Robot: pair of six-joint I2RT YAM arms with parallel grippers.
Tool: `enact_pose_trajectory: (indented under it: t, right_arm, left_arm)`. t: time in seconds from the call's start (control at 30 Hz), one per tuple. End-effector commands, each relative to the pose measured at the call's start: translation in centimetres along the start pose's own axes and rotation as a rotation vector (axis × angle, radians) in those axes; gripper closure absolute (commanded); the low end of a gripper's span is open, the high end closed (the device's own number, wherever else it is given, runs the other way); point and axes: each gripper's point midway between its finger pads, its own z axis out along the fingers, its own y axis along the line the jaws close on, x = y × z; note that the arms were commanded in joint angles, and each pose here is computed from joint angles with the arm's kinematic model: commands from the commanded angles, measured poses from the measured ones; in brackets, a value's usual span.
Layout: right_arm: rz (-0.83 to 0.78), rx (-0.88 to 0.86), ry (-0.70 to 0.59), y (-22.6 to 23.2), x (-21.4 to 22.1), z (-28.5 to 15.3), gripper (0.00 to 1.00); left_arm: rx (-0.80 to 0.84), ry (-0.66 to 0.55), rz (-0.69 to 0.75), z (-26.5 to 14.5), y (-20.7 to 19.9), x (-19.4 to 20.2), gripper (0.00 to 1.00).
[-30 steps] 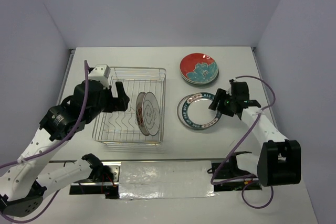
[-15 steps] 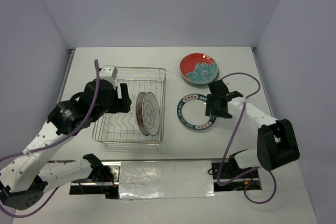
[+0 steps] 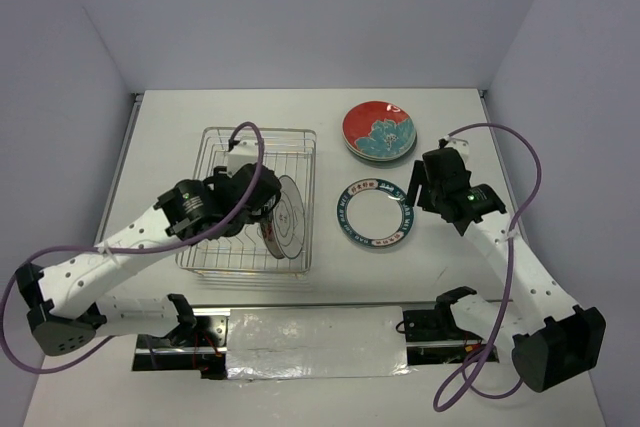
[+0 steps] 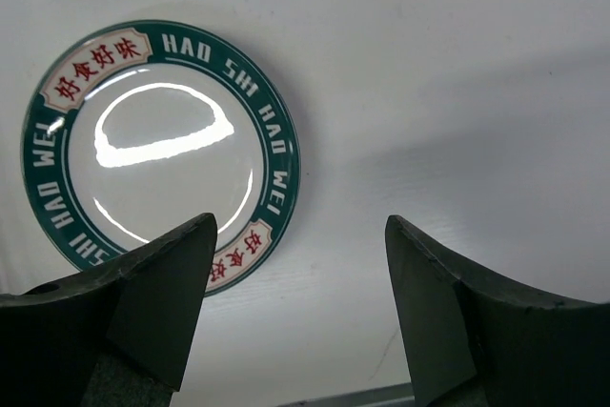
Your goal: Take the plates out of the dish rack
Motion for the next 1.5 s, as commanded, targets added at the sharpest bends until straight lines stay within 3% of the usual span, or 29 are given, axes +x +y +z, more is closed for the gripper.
enact_pose_trajectory:
  t: [0.0, 0.23, 0.4, 0.73, 0.83, 0.87, 1.0, 1.3, 1.47]
  right_arm:
    - [-0.037, 0.023, 0.021, -0.6, 0.4, -0.7, 0.21]
    - [-0.053, 0.018, 0.010, -0.8, 0.3, -1.4, 0.21]
    - [-0.052, 0.010, 0.001, -0.7, 0.0, -1.7, 0.21]
    - [-0.057, -0.006, 0.003, -0.4, 0.0, -2.0, 0.21]
    - [-0.059, -0.003, -0.002, -0.4, -0.2, -2.1, 0.21]
    - [-0.059, -0.003, -0.005, -0.5, -0.3, -2.2, 0.21]
    - [-0.058, -0.011, -0.008, -0.3, -0.3, -2.2, 0.21]
    - [-0.064, -0.043, -0.009, 0.3, -0.6, -2.7, 0.21]
    - [-0.075, -0.084, -0.019, 1.0, -1.1, -3.0, 0.21]
  left_arm:
    - [-0.088, -0.052, -0.043, 0.3, 0.2, -1.3, 0.30]
    - [-0.154, -0.037, -0.033, 2.6, 0.1, 0.2, 0.40]
    - [-0.165, -0.027, -0.032, 3.5, -0.2, 1.0, 0.57]
    - [-0.172, 0.014, -0.017, 5.4, -1.2, 2.6, 0.67]
    - [-0.178, 0.014, -0.024, 5.1, -1.0, 2.4, 0.78]
    - [-0.179, 0.007, -0.029, 4.9, -0.9, 2.2, 0.87]
    - [-0.160, -0.052, -0.047, 2.7, -0.8, -1.0, 1.00]
    - [-0.343, -0.156, 0.096, -2.3, 2.6, -8.4, 1.00]
    - [-0.435, -0.255, 0.067, -3.9, 5.2, -12.8, 0.95]
